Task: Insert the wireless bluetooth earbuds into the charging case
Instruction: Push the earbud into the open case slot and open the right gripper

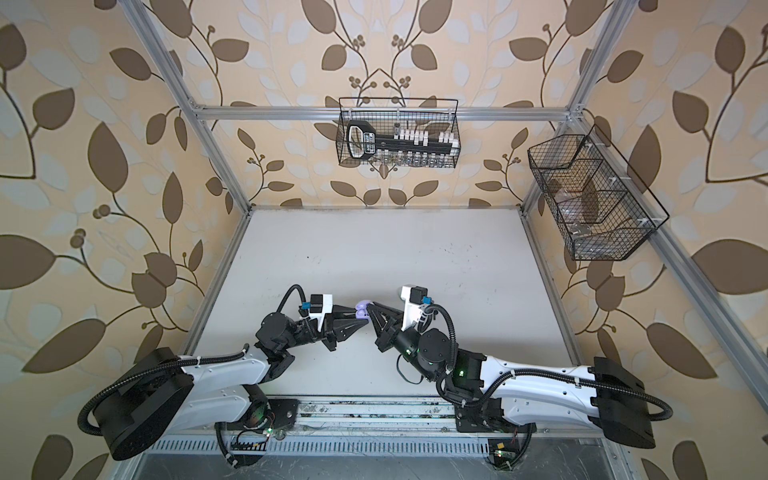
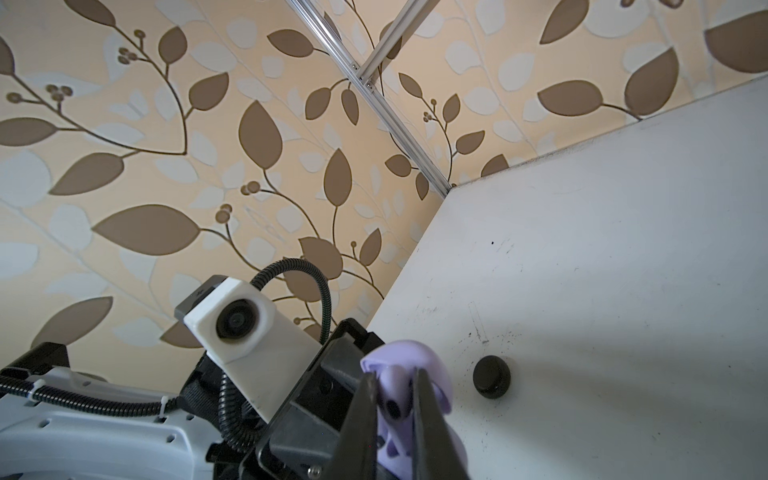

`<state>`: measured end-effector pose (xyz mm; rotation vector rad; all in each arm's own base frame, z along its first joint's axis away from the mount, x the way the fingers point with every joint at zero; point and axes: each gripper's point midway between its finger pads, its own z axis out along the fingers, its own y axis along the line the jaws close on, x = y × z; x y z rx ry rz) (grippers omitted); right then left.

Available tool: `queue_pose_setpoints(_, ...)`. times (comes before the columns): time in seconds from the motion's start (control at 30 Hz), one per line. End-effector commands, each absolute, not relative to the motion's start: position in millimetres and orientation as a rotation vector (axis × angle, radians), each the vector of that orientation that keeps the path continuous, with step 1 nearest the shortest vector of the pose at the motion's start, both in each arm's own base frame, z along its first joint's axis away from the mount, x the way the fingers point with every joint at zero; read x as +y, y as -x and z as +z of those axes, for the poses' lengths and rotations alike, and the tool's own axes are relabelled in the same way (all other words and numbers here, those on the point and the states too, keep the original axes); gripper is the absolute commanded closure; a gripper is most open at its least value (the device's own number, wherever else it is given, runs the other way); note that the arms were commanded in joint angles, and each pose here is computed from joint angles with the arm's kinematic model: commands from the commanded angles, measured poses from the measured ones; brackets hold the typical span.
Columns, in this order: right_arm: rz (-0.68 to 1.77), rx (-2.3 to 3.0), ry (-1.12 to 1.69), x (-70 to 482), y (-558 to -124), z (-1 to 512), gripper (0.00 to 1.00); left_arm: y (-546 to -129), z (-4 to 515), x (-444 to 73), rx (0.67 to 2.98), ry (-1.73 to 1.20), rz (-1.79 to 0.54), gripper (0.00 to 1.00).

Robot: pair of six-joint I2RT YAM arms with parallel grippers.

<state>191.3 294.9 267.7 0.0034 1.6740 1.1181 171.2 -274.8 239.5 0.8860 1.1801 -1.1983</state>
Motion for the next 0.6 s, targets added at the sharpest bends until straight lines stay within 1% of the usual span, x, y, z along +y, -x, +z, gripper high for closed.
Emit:
queue_pose_setpoints(0.0, 1.118, 1.661, -0.036, 294, -191, 269, 0.90, -159, 263, -271, 1.052, -0.896, -1.194, 1.00)
queue_pose_setpoints(0.3, 1.087, 1.685, -0.022, 293, -185, 255, 0.90, -159, 265, -267, 1.046, -0.876, -1.174, 1.00)
queue_pose_setpoints(0.57, 1.072, 1.713, 0.008, 294, -181, 245, 0.82, -157, 266, -265, 1.037, -0.878, -1.170, 1.00)
